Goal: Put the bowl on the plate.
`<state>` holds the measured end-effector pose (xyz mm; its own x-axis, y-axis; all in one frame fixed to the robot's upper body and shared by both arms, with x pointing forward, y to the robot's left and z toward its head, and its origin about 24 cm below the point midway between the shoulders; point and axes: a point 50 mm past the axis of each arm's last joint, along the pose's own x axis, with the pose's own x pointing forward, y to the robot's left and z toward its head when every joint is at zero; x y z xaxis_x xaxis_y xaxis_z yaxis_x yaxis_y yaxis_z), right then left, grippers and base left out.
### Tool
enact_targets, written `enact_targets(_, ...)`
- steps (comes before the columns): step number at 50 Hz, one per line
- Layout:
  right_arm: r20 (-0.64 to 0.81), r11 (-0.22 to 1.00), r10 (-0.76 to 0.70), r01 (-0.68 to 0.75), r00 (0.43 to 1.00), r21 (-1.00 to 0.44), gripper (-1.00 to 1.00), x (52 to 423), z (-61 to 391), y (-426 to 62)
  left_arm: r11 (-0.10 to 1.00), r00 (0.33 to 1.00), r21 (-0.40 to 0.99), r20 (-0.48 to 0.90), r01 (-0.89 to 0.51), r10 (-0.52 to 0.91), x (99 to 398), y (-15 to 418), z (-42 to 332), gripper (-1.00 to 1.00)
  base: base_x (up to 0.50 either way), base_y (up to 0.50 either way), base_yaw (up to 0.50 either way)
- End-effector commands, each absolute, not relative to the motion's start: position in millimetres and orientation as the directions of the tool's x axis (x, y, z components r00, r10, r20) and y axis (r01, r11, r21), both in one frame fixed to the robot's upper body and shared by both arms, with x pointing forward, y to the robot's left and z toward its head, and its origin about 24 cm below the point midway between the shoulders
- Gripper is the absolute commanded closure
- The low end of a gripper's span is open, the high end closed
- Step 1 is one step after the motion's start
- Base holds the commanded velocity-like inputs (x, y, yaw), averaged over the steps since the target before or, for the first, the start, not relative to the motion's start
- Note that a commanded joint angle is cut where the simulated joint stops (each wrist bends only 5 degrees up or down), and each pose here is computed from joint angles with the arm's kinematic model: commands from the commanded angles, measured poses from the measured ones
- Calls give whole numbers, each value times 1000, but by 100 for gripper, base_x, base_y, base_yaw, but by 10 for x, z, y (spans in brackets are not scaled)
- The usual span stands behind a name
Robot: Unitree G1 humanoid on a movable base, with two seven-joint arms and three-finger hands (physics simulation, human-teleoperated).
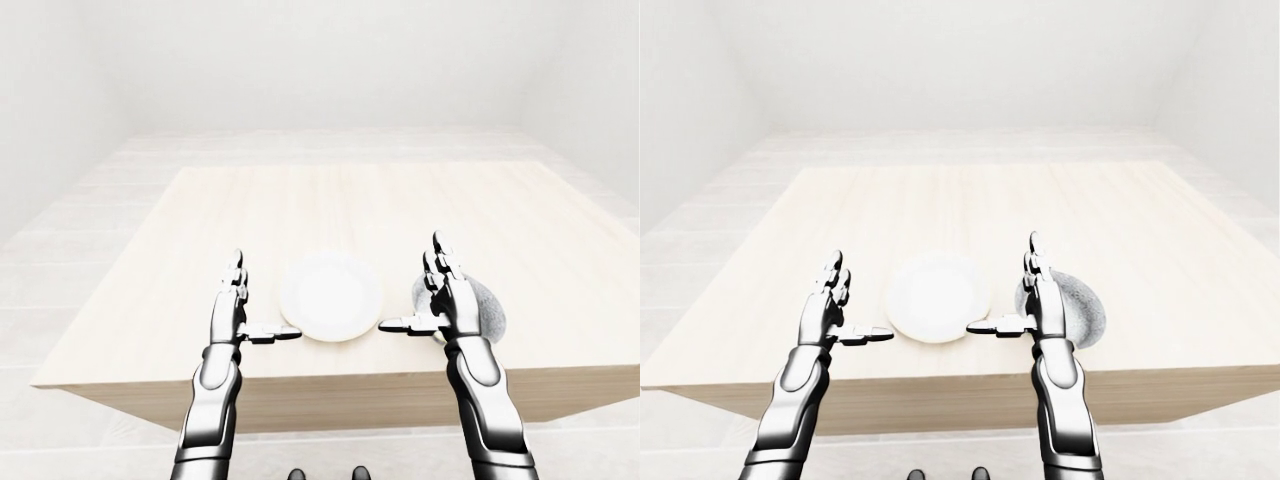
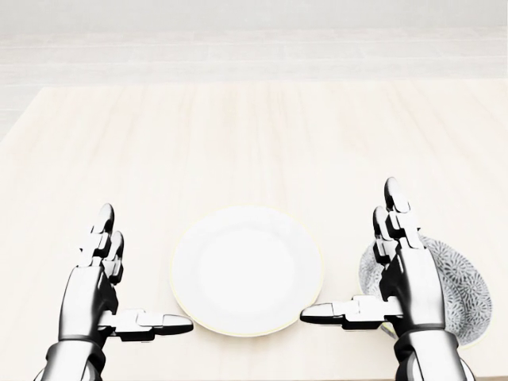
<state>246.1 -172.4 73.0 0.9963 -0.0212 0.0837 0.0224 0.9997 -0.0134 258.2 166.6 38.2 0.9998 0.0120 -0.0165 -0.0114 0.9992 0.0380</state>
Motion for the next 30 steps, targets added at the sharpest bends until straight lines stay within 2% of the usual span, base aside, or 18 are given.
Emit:
enact_targets(1, 85, 1000, -22, 23, 996, -6, -100, 2459, 733, -1721, 999, 1000, 38, -21, -10, 11, 2584, 1662, 361, -100, 16, 0, 0)
enact_targets(30, 94, 1000, -16, 18, 995, -16, -100, 2455, 755, -1716, 999, 1000, 39, -13, -14, 15, 2587, 1678, 374, -100, 17, 0, 0)
